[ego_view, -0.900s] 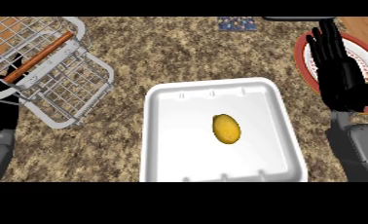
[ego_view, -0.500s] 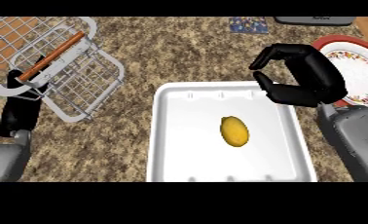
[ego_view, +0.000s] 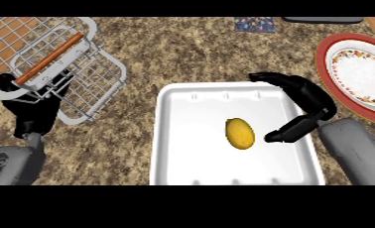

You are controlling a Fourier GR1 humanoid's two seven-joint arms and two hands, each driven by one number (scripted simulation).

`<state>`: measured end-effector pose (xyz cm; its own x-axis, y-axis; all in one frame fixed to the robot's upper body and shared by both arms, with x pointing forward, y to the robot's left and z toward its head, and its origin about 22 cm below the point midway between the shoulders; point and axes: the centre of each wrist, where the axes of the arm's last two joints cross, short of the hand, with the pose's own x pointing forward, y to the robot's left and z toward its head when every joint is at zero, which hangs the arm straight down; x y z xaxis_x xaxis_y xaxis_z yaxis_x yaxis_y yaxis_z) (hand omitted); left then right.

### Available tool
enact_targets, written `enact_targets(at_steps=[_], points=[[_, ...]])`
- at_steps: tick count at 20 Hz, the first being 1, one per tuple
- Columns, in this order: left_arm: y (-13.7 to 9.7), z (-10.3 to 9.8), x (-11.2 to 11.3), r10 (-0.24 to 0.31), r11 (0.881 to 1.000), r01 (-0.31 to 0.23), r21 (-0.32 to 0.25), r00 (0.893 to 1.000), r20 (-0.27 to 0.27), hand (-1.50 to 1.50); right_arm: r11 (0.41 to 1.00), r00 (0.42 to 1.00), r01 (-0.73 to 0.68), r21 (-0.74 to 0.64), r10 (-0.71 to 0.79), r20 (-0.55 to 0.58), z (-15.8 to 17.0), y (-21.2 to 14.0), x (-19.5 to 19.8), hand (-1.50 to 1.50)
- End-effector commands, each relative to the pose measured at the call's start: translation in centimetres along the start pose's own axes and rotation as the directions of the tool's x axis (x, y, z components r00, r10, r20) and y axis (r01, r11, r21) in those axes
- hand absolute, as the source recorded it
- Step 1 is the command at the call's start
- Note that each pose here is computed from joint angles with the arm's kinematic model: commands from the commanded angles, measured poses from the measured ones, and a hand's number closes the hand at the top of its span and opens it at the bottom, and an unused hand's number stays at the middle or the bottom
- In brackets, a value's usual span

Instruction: Pick the lemon from the tray and place it in the plate

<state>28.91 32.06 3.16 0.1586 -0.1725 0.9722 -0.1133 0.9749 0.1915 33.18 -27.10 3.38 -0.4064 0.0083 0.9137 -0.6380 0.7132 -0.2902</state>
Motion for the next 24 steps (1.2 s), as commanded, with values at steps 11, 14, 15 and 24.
enact_targets(at_steps=[11,14,15,24], points=[[-3.9,0.9,-1.2,0.021,0.997,-0.02,-0.076,1.0,0.011,0.0,0.906,0.955,-0.259,0.335,0.291,-0.05,-1.9,-3.2,1.0,-1.5],[-2.7,1.2,-1.0,0.024,0.998,-0.025,-0.056,1.0,-0.01,0.0,0.873,0.944,-0.268,0.407,0.322,-0.071,-1.1,-1.3,0.8,-1.5],[-2.3,-0.5,0.4,0.024,0.997,-0.025,-0.077,1.0,-0.017,0.0,0.853,0.932,-0.285,0.436,0.352,-0.08,-3.5,0.0,0.8,-1.5],[-2.9,0.2,-0.7,0.018,0.999,-0.018,-0.049,1.0,-0.003,0.0,0.712,0.812,-0.446,0.542,0.577,-0.089,-3.2,-0.2,0.9,-1.5]])
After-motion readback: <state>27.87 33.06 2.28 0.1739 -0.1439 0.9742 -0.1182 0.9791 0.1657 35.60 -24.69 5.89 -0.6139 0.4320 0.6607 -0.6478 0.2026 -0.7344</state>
